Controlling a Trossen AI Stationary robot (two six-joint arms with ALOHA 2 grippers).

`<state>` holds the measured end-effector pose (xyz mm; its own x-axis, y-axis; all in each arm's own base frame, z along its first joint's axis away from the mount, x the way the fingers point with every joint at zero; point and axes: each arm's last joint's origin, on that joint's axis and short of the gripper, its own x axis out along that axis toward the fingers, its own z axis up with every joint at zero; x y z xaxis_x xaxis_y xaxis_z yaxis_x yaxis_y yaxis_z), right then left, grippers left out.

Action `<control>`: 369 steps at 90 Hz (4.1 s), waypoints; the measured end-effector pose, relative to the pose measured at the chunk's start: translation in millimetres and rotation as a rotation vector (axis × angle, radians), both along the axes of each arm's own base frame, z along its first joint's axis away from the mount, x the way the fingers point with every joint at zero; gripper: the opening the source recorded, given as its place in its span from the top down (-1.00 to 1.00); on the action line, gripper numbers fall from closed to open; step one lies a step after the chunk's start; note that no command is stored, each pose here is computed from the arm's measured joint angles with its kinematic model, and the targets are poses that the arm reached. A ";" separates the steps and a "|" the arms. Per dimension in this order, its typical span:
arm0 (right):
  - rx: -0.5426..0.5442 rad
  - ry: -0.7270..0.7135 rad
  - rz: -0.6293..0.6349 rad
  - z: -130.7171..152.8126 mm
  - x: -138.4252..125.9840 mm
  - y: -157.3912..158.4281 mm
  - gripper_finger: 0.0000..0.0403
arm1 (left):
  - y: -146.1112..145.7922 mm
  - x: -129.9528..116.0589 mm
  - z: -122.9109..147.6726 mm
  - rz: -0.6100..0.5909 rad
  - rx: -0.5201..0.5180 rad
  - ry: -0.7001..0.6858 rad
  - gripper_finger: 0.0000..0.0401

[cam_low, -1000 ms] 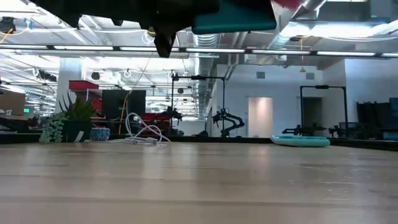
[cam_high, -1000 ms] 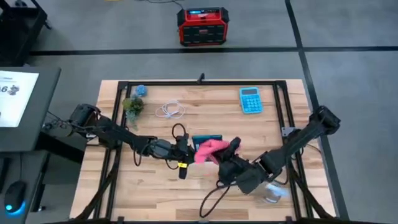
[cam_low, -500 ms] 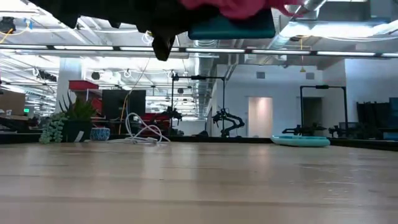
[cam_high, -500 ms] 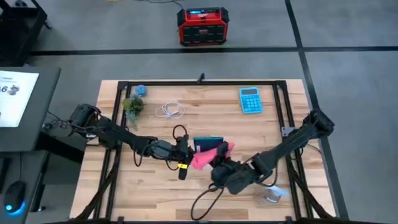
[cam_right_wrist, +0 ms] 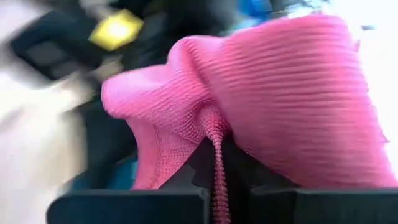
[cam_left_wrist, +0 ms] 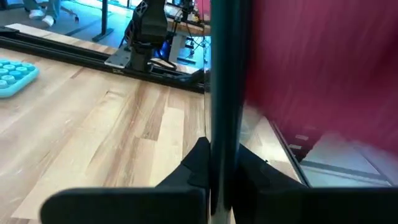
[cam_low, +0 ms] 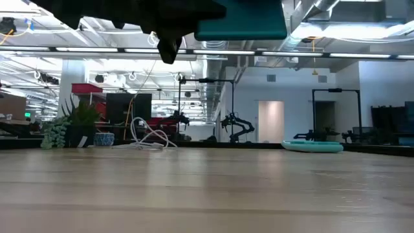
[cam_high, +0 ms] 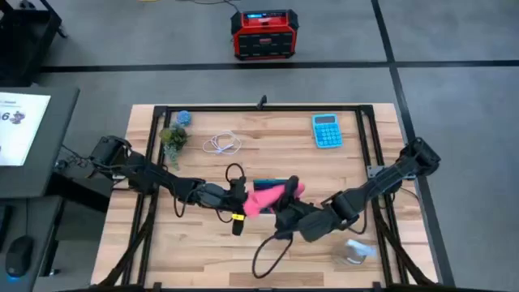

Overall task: Apply microfiber cloth
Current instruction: Wipe the back of the cellphone with the pink microfiber cloth, then wipe the front of the cellphone with the pink microfiber cloth

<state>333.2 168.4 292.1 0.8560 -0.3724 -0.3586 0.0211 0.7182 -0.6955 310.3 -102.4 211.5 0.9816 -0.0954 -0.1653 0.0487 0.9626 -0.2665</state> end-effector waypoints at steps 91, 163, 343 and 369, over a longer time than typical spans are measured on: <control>0.211 0.233 -0.184 -56.3 -43.7 1.1 1.00 | 13.3 -24.8 11.3 0.179 0.111 0.182 0.96; 0.396 0.435 0.342 -130.4 -44.1 -20.6 0.36 | 13.1 -49.5 12.8 0.089 0.036 0.376 0.96; -0.824 0.620 0.384 -52.6 20.8 13.0 0.92 | 59.2 -68.0 8.7 -0.197 0.007 0.653 0.25; -0.171 0.645 0.148 -3.4 24.3 -23.8 0.93 | 61.9 -84.9 47.2 0.080 0.336 0.405 0.27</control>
